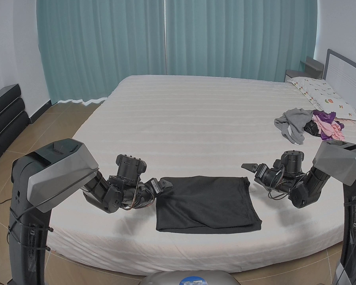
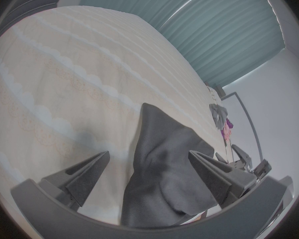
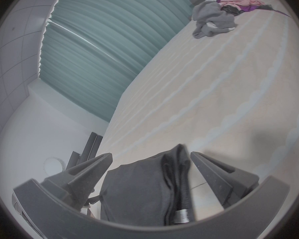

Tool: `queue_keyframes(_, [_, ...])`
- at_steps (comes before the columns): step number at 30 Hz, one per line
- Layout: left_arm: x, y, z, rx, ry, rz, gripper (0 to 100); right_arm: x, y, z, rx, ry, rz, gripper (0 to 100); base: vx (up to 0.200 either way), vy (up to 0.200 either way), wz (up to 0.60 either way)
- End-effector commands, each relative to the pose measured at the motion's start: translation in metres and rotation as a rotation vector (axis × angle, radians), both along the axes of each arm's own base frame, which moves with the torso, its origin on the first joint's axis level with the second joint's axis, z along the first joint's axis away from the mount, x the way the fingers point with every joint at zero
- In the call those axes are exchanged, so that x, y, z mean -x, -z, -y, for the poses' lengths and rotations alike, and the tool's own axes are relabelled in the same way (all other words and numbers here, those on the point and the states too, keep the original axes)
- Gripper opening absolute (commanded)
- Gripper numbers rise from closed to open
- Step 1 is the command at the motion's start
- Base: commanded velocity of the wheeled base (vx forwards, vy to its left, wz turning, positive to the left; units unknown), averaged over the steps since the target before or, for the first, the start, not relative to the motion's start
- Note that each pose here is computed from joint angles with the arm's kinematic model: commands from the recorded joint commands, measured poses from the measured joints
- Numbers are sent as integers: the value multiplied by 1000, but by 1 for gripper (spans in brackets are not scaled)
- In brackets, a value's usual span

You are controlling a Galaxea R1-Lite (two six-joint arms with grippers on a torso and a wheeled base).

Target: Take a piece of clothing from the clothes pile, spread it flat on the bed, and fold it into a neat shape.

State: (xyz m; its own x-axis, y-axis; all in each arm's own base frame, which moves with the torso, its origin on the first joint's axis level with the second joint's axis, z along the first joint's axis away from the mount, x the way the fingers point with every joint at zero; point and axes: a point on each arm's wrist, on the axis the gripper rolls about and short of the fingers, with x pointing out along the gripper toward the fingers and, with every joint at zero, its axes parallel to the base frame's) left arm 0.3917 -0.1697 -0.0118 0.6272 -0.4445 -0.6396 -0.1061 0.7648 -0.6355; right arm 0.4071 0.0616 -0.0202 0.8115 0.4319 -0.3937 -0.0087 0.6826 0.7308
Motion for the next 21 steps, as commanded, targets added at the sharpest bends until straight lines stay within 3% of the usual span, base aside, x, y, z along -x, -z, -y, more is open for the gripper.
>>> queue_keyframes(1, [-6, -8, -3, 75, -58, 30, 100, 0, -10, -22, -6, -57, 33, 100, 0, 0, 0])
queue_keyframes(5, [-4, -12, -8, 124, -98, 56, 100, -1, -8, -38, -5, -91, 43, 100, 0, 0, 0])
queue_keyframes(21, [-2, -11, -8, 129, -95, 69, 100, -13, 9, -26, 3, -59, 24, 100, 0, 0, 0])
